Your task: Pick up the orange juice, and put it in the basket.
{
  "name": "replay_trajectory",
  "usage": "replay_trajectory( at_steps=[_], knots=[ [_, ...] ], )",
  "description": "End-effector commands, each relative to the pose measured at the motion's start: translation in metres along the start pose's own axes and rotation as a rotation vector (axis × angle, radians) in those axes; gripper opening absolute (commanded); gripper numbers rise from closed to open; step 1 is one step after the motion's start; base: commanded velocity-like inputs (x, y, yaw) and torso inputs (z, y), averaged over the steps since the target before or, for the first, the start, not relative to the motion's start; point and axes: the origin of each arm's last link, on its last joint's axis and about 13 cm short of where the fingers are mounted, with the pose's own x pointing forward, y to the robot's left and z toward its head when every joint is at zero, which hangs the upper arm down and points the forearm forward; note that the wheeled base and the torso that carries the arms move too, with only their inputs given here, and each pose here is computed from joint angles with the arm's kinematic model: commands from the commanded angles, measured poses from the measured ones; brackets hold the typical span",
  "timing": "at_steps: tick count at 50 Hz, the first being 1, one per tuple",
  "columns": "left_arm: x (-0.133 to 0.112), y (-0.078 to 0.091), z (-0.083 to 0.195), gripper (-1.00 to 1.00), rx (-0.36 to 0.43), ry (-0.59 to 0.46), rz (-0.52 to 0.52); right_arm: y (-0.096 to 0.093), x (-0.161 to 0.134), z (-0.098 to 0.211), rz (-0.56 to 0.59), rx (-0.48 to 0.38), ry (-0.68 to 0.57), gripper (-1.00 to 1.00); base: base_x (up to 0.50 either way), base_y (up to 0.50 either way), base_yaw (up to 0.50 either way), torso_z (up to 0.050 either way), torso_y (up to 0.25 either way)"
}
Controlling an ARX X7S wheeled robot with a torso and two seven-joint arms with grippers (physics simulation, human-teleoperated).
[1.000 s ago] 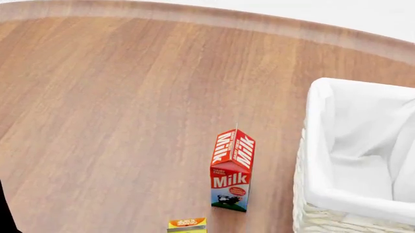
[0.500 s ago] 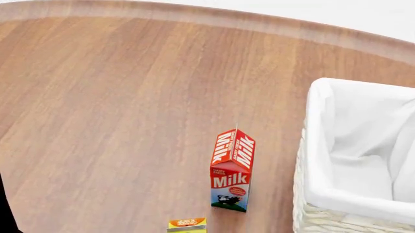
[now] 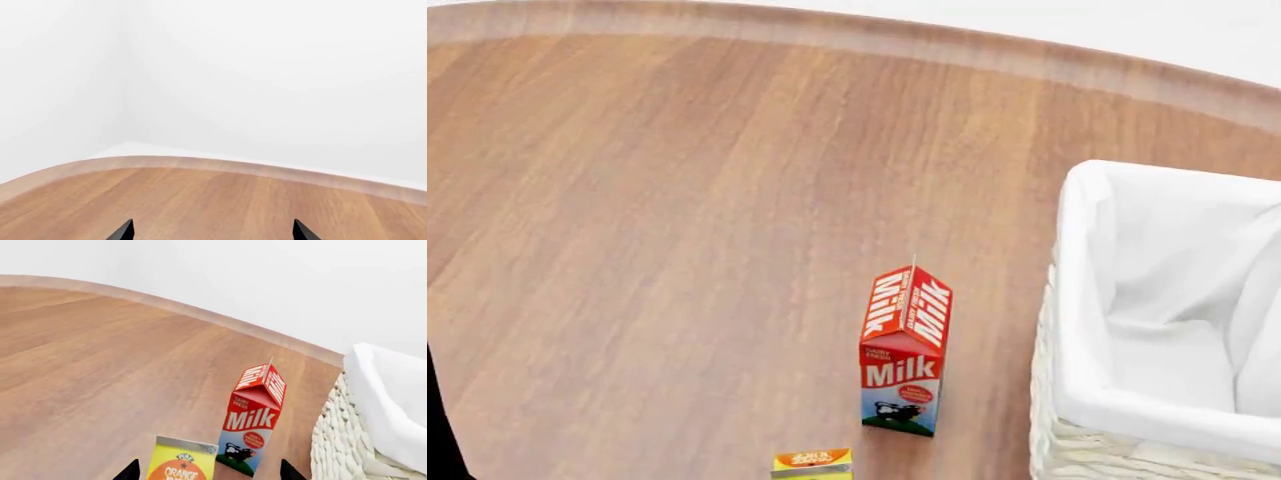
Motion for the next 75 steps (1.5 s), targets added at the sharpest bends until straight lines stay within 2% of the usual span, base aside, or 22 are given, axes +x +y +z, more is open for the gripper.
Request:
replay_trajectory(
  at_steps=[1,12,14,23,26,38,54,75],
  knots=[
    [0.000,0.000,0.002,1.00,-0.033,-0.021,-0.004,0.015,0.013,0.001,0.013,0.034,-0.014,1.00,0.00,0.00,0.00,0.000,0.000],
    [0.000,0.001,0.003,1.00,-0.035,-0.025,-0.005,0.024,0.021,-0.003,0.021,0.052,0.006,1.00,0.00,0.00,0.00,0.000,0.000],
    [0.000,0.001,0.003,1.00,-0.036,-0.025,-0.007,0.025,0.022,-0.005,0.012,0.078,0.010,1.00,0.00,0.00,0.00,0.000,0.000],
    [-0.001,0.001,0.003,1.00,-0.035,-0.024,-0.007,0.028,0.027,-0.010,-0.011,0.077,0.036,1.00,0.00,0.00,0.00,0.000,0.000],
    [-0.001,0.001,0.003,1.00,-0.036,-0.025,-0.004,0.027,0.031,-0.012,-0.054,0.085,0.056,1.00,0.00,0.00,0.00,0.000,0.000],
    [0.000,0.001,0.003,1.00,-0.039,-0.025,-0.006,0.030,0.039,-0.015,-0.073,0.100,0.098,1.00,0.00,0.00,0.00,0.000,0.000],
    [0.001,0.002,0.003,1.00,-0.040,-0.024,0.001,0.038,0.052,-0.016,-0.065,0.096,0.114,1.00,0.00,0.00,0.00,0.000,0.000],
    [0.000,0.003,0.003,1.00,-0.039,-0.024,0.002,0.041,0.060,-0.029,-0.072,0.145,0.187,1.00,0.00,0.00,0.00,0.000,0.000]
  ],
)
